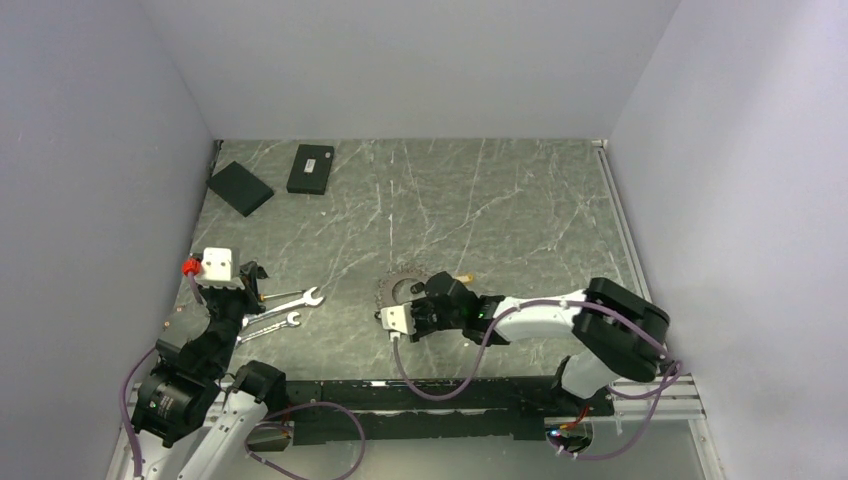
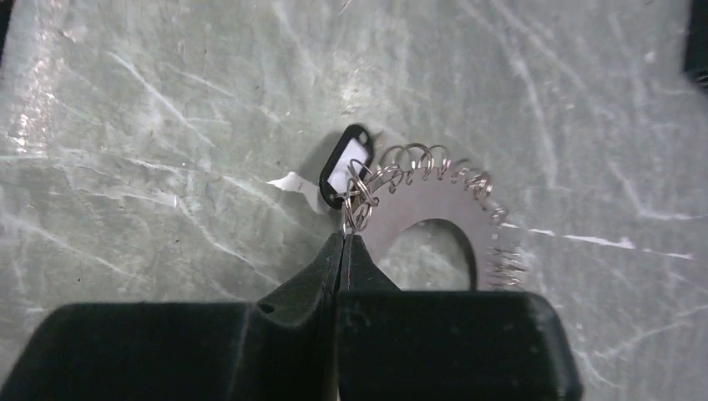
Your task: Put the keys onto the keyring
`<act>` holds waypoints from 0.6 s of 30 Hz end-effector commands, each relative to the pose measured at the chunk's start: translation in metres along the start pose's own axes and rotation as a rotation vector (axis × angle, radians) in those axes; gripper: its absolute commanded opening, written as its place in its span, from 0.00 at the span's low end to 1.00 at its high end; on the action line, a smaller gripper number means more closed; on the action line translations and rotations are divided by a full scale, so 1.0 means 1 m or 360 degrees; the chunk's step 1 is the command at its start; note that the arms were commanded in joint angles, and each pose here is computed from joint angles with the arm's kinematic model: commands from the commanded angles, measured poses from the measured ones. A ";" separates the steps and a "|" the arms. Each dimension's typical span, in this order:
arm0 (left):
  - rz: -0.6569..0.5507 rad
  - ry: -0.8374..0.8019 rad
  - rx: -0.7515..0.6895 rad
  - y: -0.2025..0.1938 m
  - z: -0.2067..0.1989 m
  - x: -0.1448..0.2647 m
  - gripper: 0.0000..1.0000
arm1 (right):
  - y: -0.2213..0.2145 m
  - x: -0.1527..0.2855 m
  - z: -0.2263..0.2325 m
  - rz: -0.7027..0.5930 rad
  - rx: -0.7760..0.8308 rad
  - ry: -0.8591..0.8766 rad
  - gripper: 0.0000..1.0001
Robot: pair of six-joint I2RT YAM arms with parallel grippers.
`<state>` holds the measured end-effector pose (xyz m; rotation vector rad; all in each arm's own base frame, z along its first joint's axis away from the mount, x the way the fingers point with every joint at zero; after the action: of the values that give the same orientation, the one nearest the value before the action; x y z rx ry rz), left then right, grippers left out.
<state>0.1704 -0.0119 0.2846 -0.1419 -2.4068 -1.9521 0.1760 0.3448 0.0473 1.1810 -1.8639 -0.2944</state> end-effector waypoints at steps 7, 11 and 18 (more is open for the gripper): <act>-0.0049 -0.0101 0.0019 0.012 -0.013 -0.002 0.00 | 0.064 0.051 -0.054 -0.0235 0.0169 -0.0284 0.00; -0.0033 -0.0324 0.0002 0.012 -0.037 -0.003 0.00 | 0.085 0.072 -0.067 -0.0287 0.0245 -0.0379 0.00; 0.0088 -0.1061 -0.0031 0.021 -0.116 0.014 0.00 | 0.116 0.110 -0.086 -0.0417 0.0295 -0.0529 0.00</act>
<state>0.1720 -0.0671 0.2919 -0.5487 -2.5359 -2.0429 0.1595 0.3337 0.1770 1.4471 -2.0092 -0.4191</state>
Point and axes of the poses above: each gripper's point midway between its finger pads, its own x axis back along the fingers, its own z axis along the line the jaws close on, y = z × x, the point moved 1 cm from there along x, back along the fingers, and after that the axes turned 11 degrees about x, right-handed, at the moved point
